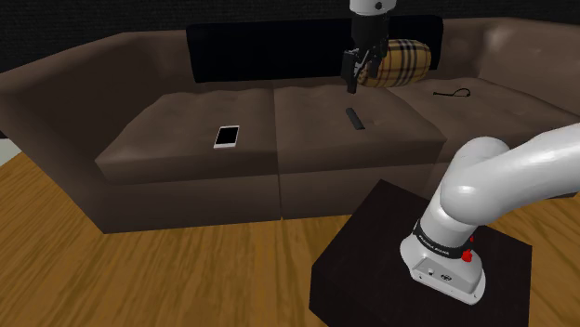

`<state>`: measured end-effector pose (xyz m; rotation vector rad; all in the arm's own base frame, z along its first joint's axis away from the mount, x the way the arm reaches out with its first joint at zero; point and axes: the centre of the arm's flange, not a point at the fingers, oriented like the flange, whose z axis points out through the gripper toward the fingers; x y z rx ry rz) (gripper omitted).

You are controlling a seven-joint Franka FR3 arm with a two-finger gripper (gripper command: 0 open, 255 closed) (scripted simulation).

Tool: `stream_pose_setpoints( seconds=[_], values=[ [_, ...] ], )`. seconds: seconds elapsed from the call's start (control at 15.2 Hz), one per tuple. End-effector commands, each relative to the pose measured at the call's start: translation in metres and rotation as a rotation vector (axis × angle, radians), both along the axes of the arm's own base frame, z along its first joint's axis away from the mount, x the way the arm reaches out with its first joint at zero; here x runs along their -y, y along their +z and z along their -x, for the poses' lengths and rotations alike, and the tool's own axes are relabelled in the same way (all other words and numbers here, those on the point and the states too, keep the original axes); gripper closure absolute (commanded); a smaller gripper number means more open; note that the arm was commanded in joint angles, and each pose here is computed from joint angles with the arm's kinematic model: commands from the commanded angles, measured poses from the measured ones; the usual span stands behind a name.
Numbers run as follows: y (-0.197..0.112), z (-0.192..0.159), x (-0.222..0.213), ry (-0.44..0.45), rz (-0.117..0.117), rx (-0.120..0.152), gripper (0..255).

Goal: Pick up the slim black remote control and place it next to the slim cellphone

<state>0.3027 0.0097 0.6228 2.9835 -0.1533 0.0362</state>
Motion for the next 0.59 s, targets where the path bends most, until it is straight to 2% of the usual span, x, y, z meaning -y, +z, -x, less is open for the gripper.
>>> stream_pose_setpoints(
  seconds=[0.0, 0.53],
  values=[
    [0.000, 0.000, 0.000, 0.000, 0.000, 0.000, 0],
    [-0.045, -0.068, 0.082, -0.145, -0.055, -0.030, 0]
  ],
)
